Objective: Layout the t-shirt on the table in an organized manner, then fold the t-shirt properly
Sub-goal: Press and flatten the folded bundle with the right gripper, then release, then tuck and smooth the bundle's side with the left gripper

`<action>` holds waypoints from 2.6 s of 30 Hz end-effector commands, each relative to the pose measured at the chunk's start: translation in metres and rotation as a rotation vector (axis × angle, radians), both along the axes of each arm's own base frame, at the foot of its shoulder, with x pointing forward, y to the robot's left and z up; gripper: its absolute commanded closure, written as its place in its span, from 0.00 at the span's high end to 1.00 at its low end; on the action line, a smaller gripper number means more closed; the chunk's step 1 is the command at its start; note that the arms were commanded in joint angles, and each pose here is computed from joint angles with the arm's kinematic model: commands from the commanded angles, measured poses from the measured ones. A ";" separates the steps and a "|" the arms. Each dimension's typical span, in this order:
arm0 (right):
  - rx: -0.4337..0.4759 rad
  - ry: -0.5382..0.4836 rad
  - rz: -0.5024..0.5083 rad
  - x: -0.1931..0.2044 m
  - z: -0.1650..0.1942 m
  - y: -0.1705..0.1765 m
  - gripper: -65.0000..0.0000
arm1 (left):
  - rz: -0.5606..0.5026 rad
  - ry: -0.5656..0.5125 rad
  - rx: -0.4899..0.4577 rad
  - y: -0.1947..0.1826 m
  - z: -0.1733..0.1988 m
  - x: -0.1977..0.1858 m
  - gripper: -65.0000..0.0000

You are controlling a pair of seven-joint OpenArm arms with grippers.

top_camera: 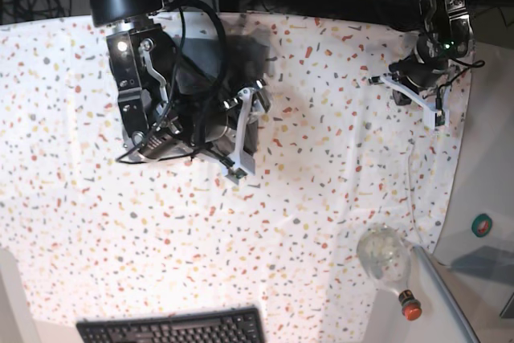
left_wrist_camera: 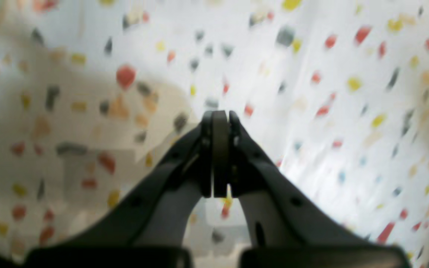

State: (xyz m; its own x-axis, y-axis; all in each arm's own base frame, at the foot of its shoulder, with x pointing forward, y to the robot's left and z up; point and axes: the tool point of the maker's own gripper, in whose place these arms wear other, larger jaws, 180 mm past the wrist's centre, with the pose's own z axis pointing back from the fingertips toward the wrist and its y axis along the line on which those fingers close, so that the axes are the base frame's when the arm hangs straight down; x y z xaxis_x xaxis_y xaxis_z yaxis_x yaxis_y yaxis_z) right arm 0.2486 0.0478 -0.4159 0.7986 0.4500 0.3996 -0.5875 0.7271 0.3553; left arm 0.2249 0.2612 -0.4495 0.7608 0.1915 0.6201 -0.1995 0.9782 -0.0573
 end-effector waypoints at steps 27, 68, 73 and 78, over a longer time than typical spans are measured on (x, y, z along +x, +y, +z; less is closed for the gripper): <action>-0.069 -0.138 -0.158 0.031 -0.015 -0.026 0.00 | 0.033 -0.018 0.018 0.073 0.017 -0.016 0.00; -0.245 -0.304 -0.637 0.024 0.039 -0.249 0.00 | -0.529 -0.016 -0.660 -0.246 0.008 0.022 0.90; -0.266 -0.329 -0.664 0.023 0.045 -0.275 0.00 | -0.427 0.077 -0.636 -0.241 -0.018 0.026 0.90; -0.286 -0.341 -0.734 0.021 0.051 -0.299 0.00 | -0.455 0.142 -0.641 -0.259 -0.032 0.020 0.90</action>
